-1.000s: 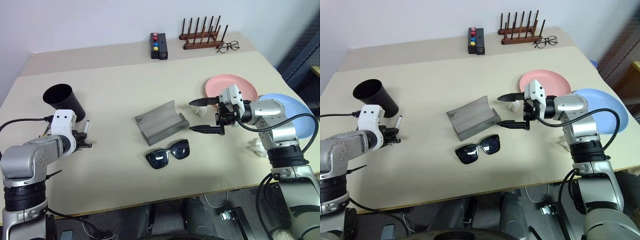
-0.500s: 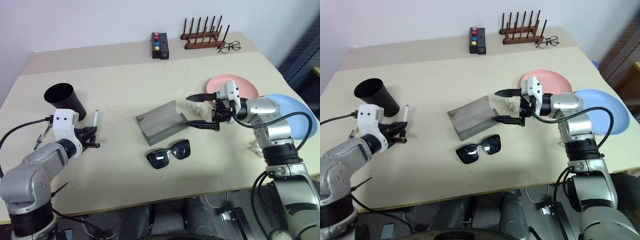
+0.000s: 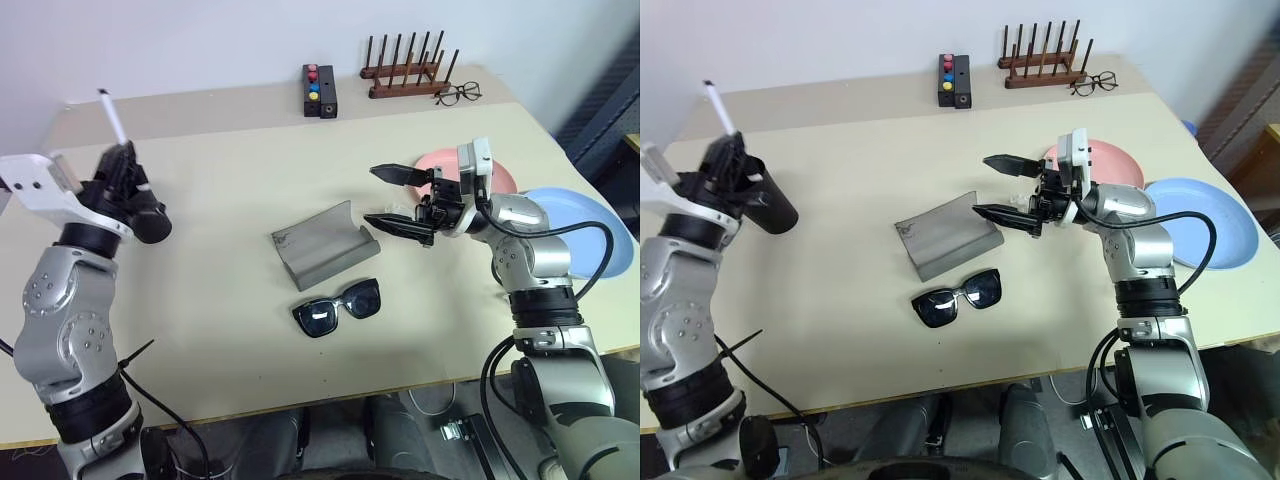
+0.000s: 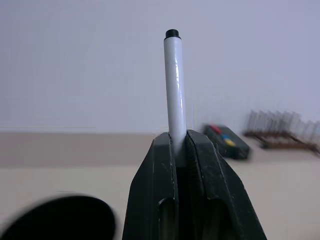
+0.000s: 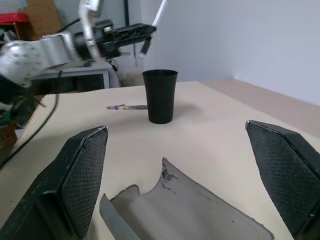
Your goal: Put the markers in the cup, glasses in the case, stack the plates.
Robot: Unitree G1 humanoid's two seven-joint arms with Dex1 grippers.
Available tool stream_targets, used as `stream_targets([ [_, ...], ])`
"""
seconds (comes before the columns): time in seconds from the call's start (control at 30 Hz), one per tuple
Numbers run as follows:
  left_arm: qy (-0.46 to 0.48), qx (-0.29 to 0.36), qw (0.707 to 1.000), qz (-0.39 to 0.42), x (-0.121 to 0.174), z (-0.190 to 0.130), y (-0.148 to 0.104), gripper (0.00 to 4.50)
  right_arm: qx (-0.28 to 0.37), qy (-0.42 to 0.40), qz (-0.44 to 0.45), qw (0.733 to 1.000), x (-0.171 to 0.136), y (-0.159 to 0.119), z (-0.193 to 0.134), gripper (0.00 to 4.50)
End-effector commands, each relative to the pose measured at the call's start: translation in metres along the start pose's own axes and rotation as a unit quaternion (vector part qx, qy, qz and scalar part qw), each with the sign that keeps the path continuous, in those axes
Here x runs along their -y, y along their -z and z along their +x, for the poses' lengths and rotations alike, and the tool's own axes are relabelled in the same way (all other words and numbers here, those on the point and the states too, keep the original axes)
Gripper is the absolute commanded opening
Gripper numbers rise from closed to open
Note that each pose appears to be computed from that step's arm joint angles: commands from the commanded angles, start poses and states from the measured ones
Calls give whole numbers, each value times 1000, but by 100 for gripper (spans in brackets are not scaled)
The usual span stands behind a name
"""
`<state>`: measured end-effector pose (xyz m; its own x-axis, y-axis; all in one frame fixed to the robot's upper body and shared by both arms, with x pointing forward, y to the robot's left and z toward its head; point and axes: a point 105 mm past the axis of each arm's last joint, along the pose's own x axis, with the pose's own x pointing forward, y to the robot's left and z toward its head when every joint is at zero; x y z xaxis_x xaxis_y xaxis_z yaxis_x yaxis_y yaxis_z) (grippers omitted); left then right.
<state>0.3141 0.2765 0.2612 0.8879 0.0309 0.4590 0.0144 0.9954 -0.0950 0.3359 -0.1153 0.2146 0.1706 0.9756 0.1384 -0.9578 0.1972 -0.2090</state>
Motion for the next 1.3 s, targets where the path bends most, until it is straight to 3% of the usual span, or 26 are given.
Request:
stream_targets([
  [0.03, -19, 74, 996, 43, -13, 9, -28, 4, 15, -22, -30, 999, -5, -11, 6, 450],
  [0.3, -21, 136, 985, 107, -17, 12, -46, 4, 21, -33, -28, 999, -8, -11, 11, 450],
  [1.3, -73, 112, 975, 178, -38, -13, -24, 4, 61, -18, -15, 998, 2, -16, 20, 450],
])
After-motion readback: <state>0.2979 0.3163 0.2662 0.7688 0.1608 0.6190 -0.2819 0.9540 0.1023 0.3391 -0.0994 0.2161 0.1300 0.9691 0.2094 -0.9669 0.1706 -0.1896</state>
